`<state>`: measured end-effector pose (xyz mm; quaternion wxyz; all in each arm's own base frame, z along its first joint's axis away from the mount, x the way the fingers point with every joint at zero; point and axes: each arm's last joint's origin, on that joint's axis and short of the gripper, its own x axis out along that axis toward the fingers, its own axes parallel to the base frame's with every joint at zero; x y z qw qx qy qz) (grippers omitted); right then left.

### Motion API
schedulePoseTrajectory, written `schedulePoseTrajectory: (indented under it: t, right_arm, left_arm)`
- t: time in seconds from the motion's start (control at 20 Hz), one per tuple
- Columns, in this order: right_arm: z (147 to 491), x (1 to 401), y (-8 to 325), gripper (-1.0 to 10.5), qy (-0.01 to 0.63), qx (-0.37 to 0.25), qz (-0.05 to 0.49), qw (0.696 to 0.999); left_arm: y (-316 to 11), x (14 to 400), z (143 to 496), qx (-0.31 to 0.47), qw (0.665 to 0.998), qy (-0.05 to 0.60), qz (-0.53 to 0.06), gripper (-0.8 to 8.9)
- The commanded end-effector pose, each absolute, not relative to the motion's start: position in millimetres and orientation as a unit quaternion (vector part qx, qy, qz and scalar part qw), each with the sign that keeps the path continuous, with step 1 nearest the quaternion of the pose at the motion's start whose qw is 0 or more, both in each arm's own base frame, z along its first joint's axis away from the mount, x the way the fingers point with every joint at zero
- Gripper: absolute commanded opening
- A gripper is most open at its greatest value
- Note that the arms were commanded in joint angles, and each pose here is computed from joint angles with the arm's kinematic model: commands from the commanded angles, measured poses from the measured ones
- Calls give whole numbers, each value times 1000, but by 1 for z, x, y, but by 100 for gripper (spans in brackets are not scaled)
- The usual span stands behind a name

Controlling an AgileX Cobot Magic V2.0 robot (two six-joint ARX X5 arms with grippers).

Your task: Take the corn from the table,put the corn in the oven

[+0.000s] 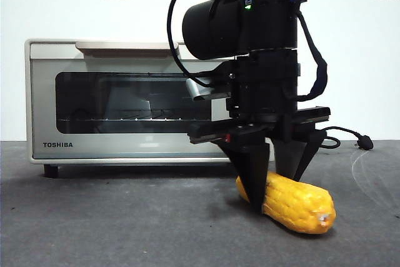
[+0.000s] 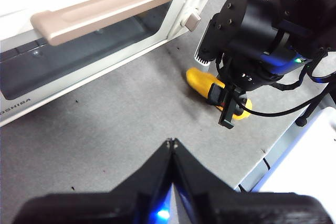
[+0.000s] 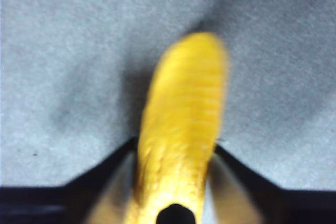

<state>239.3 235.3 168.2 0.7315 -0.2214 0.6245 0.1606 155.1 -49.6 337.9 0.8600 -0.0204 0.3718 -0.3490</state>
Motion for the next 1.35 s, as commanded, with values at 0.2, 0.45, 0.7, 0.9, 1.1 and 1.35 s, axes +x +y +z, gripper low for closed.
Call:
schedulePoseTrajectory:
  t: [0.2, 0.45, 0.7, 0.9, 1.1, 1.35]
  right_arm:
    - [183, 233, 233, -12, 624, -225, 180, 726]
    - [245, 213, 217, -12, 570, -168, 237, 769]
    - [323, 178, 181, -12, 461, -106, 281, 835]
    - [363, 153, 155, -12, 392, -70, 302, 866]
    - [378, 137, 139, -12, 362, -55, 309, 878]
    - [378, 133, 135, -12, 370, -60, 307, 875]
  left_arm:
    - [-52, 162, 344, -12, 875, 330, -356, -5]
    - [-55, 177, 350, -24, 891, 281, -356, -5]
    - [-66, 206, 349, -33, 900, 241, -363, -5]
    - [-81, 228, 341, -31, 896, 230, -380, -6]
    - [-97, 248, 324, -33, 886, 252, -389, -6]
    - [-104, 263, 309, -19, 896, 267, -354, -6]
